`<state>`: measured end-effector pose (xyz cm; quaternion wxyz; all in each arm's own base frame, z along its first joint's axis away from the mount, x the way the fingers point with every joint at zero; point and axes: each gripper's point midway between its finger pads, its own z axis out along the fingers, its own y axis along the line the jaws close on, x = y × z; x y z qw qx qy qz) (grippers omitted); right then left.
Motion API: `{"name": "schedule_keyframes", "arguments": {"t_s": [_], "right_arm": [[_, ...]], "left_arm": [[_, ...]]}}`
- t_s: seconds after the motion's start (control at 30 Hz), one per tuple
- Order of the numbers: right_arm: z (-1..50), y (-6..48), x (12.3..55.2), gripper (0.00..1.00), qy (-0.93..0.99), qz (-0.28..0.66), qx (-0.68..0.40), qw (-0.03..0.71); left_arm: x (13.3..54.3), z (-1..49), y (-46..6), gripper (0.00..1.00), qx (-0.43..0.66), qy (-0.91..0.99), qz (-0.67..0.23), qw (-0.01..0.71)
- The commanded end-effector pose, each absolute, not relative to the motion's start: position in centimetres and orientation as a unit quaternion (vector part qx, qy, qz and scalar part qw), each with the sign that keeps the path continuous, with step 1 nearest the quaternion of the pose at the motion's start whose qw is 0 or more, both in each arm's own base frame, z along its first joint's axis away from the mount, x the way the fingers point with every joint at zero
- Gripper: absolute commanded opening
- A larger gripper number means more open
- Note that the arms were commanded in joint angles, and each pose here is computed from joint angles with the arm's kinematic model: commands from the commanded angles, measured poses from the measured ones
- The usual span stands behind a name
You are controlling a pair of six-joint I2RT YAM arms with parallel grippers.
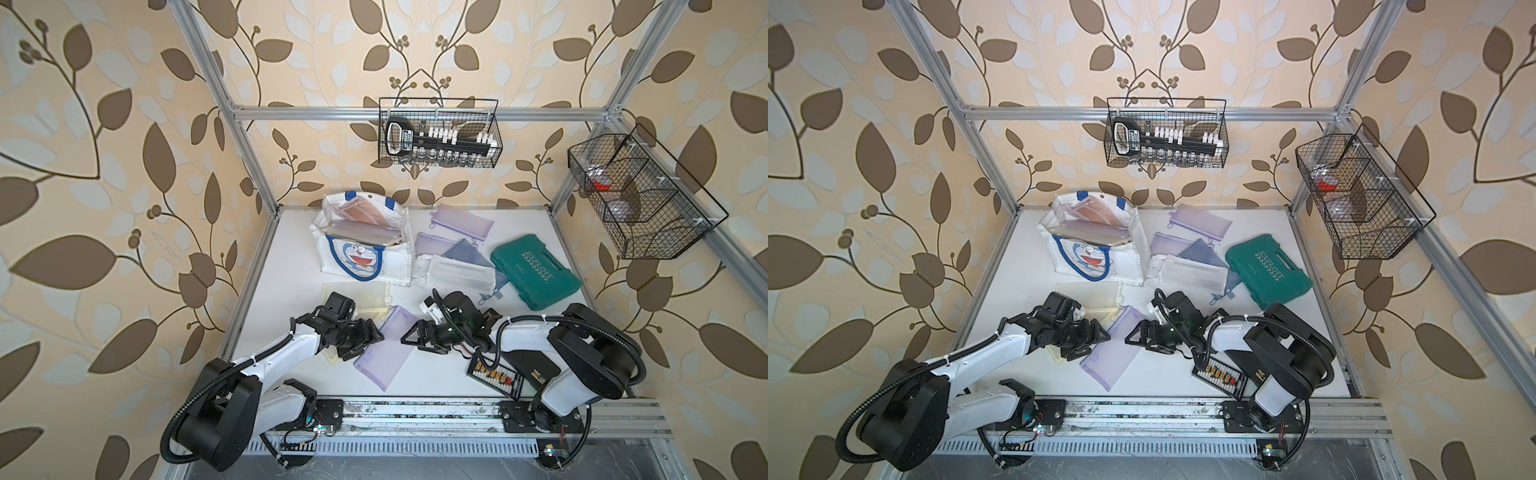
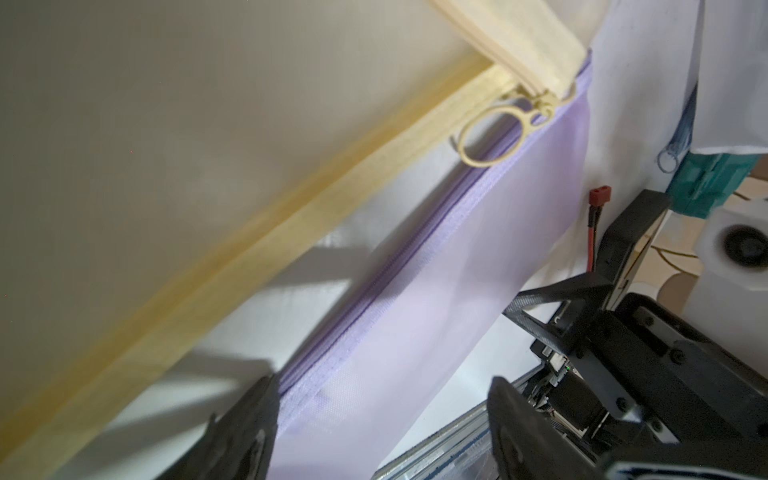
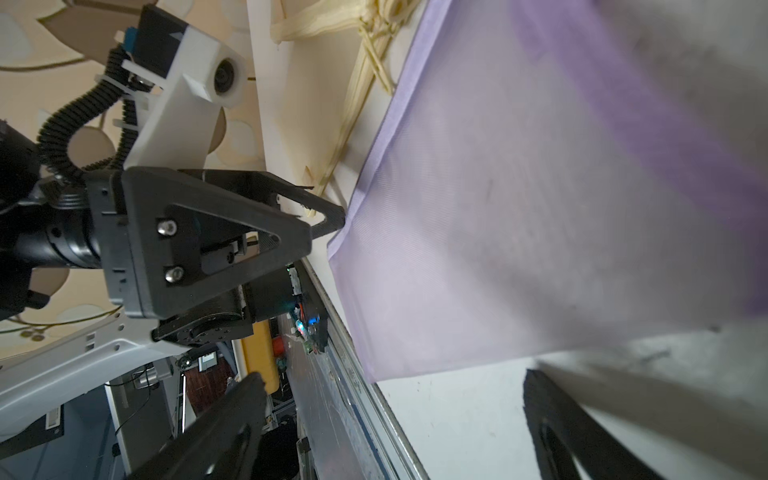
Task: Put the pencil pouch into the canvas bag
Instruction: Pick up the pencil pouch from the center of the board.
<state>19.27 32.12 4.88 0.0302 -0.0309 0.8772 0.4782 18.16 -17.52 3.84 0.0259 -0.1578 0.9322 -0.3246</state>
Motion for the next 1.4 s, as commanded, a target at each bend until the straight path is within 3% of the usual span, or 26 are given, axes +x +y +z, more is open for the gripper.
{"name": "schedule_keyframes", "arguments": {"t_s": [0.0,0.3,0.6,0.87,1.17,1.37], "right_arm": [[2.5,31.2,18.2,0.95,0.890,0.457,-0.017,0.004],[2.8,28.9,19.1,0.86,0.897,0.441,-0.005,0.027],[3.7,26.6,20.4,0.53,0.896,0.440,-0.004,0.064],[3.8,27.5,20.6,0.50,0.888,0.456,-0.019,0.053],[5.3,26.6,21.3,0.01,0.895,0.438,-0.046,0.073],[10.5,25.8,20.9,0.00,0.885,0.440,-0.095,0.120]], "left_arm": [[15.6,1.7,-18.6,0.79,-0.160,0.937,-0.311,-0.013],[13.7,1.5,-23.0,0.75,-0.150,0.934,-0.323,-0.026],[14.3,2.7,-24.8,0.71,-0.121,0.923,-0.365,-0.019],[14.7,2.8,-27.5,0.70,-0.090,0.913,-0.397,-0.036],[14.9,4.3,-27.7,0.69,-0.081,0.911,-0.405,-0.015],[15.0,7.3,-25.9,0.67,-0.106,0.910,-0.400,0.024]]}}
